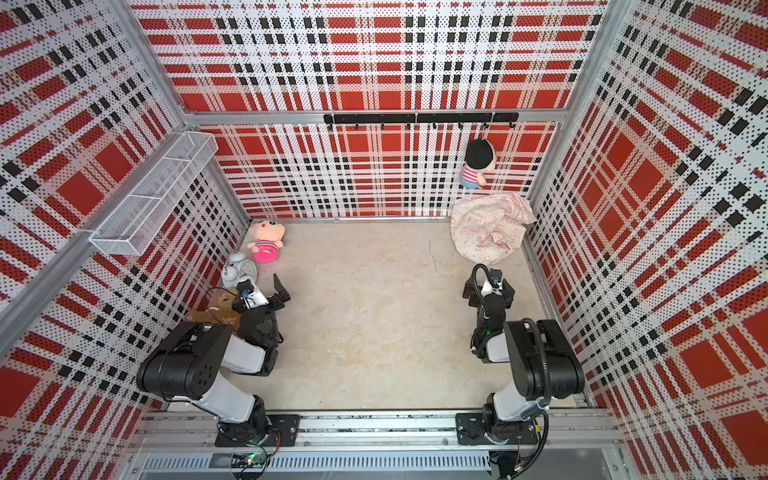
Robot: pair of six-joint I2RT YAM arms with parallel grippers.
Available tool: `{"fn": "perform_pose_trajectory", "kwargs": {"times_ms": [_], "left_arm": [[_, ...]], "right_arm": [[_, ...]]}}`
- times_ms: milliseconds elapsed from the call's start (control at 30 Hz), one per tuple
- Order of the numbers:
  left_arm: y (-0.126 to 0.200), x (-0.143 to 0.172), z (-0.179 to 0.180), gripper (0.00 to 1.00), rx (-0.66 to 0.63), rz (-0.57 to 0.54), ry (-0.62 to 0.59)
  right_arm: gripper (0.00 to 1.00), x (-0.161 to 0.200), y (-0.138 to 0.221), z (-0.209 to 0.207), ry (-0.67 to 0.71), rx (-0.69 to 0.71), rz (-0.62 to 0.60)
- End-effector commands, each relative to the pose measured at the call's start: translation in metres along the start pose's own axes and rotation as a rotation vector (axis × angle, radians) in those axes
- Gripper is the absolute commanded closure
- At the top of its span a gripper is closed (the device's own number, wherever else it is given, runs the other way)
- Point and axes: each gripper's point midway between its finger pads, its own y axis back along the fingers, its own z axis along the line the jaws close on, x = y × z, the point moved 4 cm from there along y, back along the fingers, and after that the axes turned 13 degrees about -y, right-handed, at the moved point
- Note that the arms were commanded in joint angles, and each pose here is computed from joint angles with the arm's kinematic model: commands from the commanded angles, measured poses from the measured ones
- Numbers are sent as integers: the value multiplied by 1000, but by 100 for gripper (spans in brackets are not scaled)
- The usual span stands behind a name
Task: Unzip the jacket
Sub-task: Move the jacket to the center of the board.
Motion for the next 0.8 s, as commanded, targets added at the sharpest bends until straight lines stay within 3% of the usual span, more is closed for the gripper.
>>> {"fn": "perform_pose_trajectory", "kwargs": {"times_ms": [0,767], "left_arm": [[-2,-5,0,2,2,-15,3],[-6,-4,-3,2,49,-10,4]], "right_arm": [[0,-2,1,3,8,-6,-15],[0,-1,0,3,4,-13,-9]]}}
